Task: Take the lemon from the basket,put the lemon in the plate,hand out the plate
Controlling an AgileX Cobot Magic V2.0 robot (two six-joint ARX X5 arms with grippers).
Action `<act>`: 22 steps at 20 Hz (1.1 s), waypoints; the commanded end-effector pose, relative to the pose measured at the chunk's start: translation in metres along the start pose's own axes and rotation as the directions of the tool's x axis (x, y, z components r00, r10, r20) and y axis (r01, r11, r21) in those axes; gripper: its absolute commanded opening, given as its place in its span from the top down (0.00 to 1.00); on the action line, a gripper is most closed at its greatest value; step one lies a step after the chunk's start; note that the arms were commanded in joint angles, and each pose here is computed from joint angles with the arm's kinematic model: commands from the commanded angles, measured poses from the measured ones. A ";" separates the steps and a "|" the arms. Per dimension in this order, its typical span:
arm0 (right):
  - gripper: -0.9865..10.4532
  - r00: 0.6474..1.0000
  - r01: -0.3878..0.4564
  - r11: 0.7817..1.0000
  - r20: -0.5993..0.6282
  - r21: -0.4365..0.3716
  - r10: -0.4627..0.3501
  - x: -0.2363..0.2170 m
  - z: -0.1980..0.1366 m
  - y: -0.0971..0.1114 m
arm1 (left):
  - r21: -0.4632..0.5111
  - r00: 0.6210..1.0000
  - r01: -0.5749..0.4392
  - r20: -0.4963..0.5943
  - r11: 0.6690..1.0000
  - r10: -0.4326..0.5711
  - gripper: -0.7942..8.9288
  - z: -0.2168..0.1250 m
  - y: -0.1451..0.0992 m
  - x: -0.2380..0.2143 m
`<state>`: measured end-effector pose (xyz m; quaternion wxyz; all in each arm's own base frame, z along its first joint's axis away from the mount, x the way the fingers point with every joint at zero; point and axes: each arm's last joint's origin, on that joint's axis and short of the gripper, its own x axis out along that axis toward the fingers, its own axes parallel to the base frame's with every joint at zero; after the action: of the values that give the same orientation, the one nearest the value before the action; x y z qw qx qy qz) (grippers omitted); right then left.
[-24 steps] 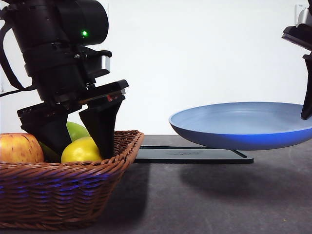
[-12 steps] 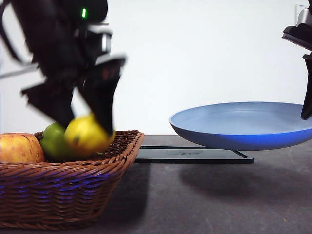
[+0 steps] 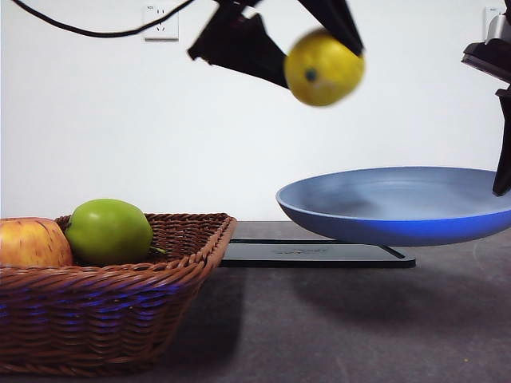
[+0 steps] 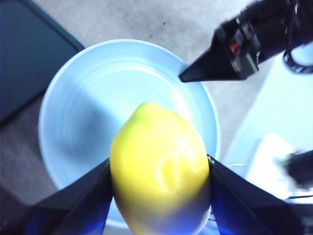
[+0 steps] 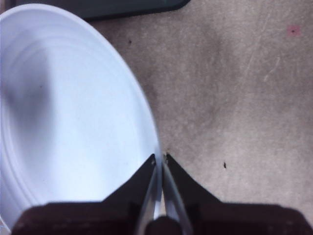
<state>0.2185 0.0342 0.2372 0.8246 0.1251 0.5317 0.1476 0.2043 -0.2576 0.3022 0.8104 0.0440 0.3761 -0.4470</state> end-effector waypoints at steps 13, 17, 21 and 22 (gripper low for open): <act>0.91 0.996 -0.089 0.996 -0.025 -0.015 0.088 -0.001 0.001 0.007 | 0.100 0.994 -0.047 -0.098 0.994 0.057 0.57 -0.017 -0.011 0.067; 0.91 0.996 -0.087 0.996 -0.036 -0.004 0.086 -0.001 0.000 0.007 | 0.095 0.992 -0.045 -0.114 0.994 0.056 0.56 -0.017 -0.011 0.064; 0.91 0.996 -0.081 0.996 -0.035 0.028 0.082 0.000 0.001 0.005 | 0.052 0.993 -0.059 -0.100 0.997 0.064 0.56 -0.011 -0.010 0.038; 0.91 0.996 -0.081 0.996 -0.040 0.033 0.082 0.002 0.003 0.005 | 0.051 0.995 -0.059 -0.076 0.997 0.062 0.56 -0.008 -0.011 0.024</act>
<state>0.2158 0.0385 0.2350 0.8029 0.1476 0.5507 0.1743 0.1992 -0.2755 0.2759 0.8035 0.1011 0.4061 -0.4233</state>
